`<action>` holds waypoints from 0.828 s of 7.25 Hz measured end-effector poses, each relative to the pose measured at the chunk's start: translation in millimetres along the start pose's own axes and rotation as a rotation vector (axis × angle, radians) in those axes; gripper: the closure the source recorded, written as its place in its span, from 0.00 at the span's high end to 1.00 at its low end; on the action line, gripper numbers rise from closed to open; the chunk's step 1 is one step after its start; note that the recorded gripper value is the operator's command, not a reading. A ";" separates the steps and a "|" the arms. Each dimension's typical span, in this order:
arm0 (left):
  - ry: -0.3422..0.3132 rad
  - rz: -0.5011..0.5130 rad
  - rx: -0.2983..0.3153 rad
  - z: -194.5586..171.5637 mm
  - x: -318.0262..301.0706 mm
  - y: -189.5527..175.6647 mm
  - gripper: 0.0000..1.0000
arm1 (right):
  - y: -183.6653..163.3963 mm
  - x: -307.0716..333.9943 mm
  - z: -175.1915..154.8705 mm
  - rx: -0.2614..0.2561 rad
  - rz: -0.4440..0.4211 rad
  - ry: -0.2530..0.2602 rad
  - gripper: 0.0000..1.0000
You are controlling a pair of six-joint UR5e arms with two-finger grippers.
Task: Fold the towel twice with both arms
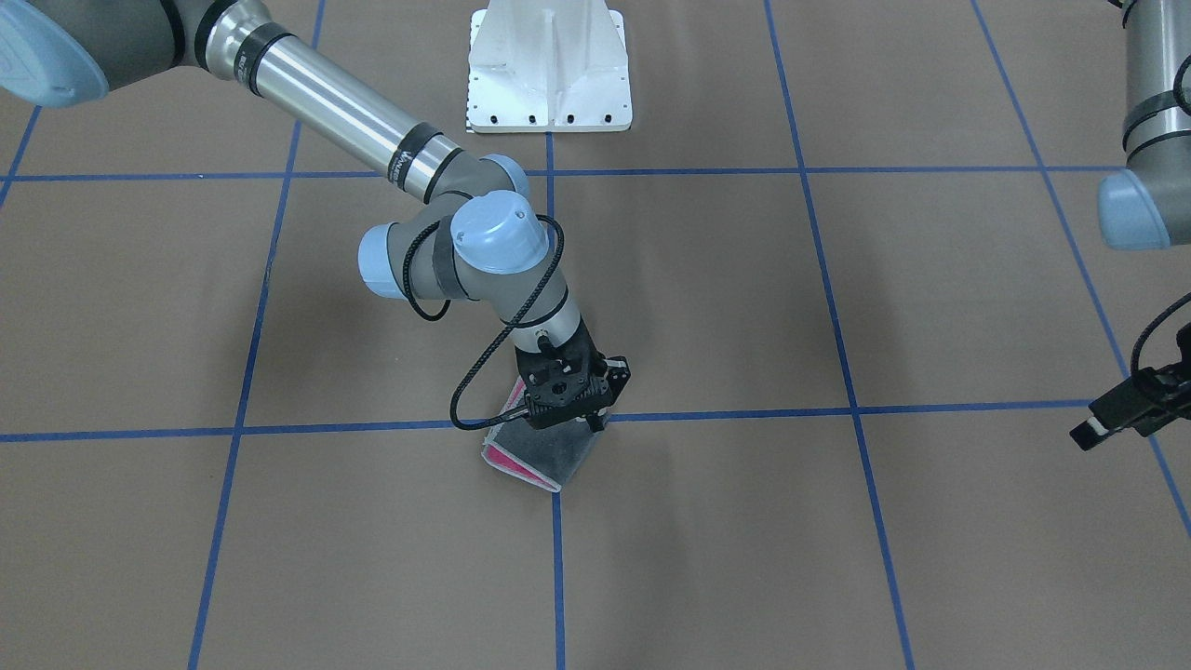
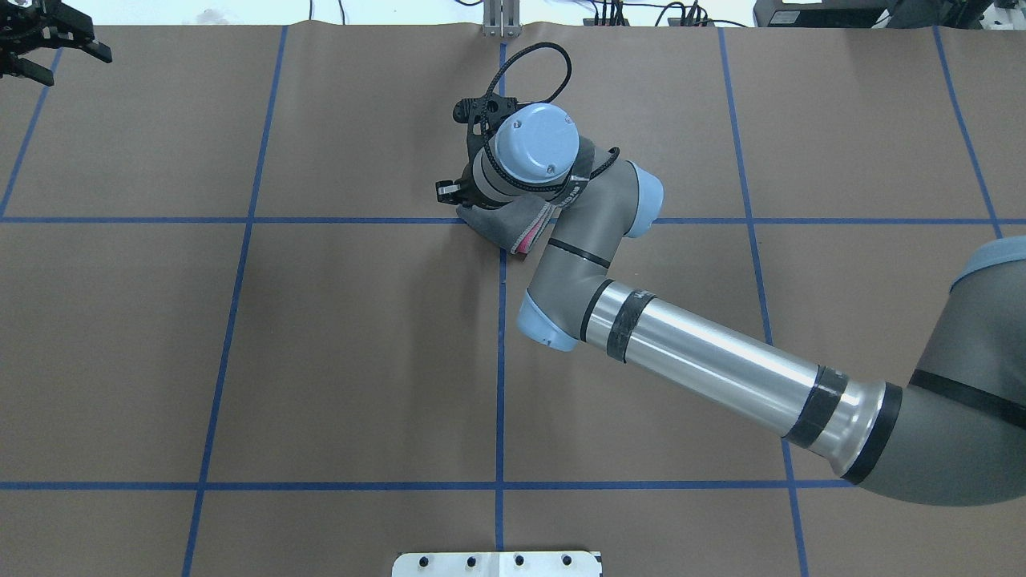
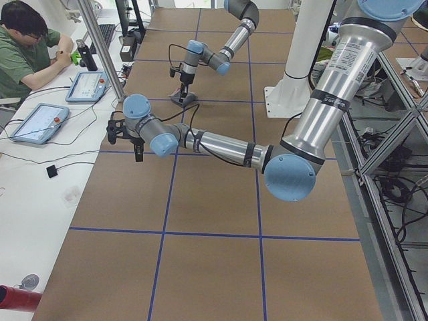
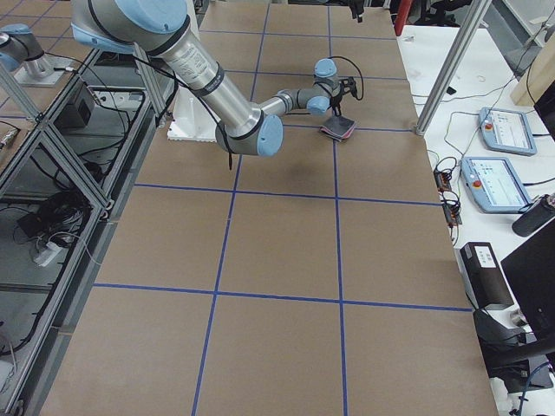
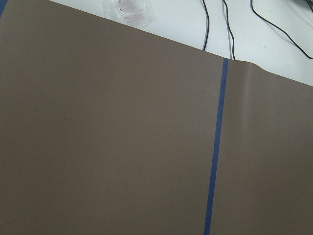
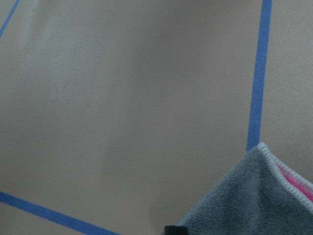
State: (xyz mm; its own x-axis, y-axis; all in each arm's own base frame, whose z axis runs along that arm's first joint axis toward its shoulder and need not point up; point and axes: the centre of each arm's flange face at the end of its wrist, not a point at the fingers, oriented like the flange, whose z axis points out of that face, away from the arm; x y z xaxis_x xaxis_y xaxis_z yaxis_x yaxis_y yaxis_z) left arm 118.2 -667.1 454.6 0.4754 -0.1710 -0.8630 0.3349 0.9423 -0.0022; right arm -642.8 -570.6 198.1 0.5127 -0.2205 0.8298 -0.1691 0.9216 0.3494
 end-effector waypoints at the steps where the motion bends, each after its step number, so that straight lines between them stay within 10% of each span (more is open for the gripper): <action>1: -0.001 -0.001 -0.001 0.7 -1.0 -0.2 1.00 | 5.6 -4.6 4.5 -0.005 -0.003 0.003 0.00; 5: -0.002 -0.001 -0.001 1.3 -1.2 -0.8 1.00 | 0.9 -12.7 -0.9 -0.010 0.001 -0.015 0.00; 6: 0.000 -0.001 -0.002 0.8 -0.5 -0.4 1.00 | -19.7 -12.0 -17.5 -0.015 0.027 -0.042 0.74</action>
State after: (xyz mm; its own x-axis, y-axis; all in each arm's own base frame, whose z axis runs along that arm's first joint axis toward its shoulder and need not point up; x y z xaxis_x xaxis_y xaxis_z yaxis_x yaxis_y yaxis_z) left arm 118.4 -667.6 455.3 0.4749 -0.1714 -0.8632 0.3332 0.9428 -0.0039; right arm -630.9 -580.5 173.7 0.4720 -0.2087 0.8565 -0.1697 0.9319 0.3206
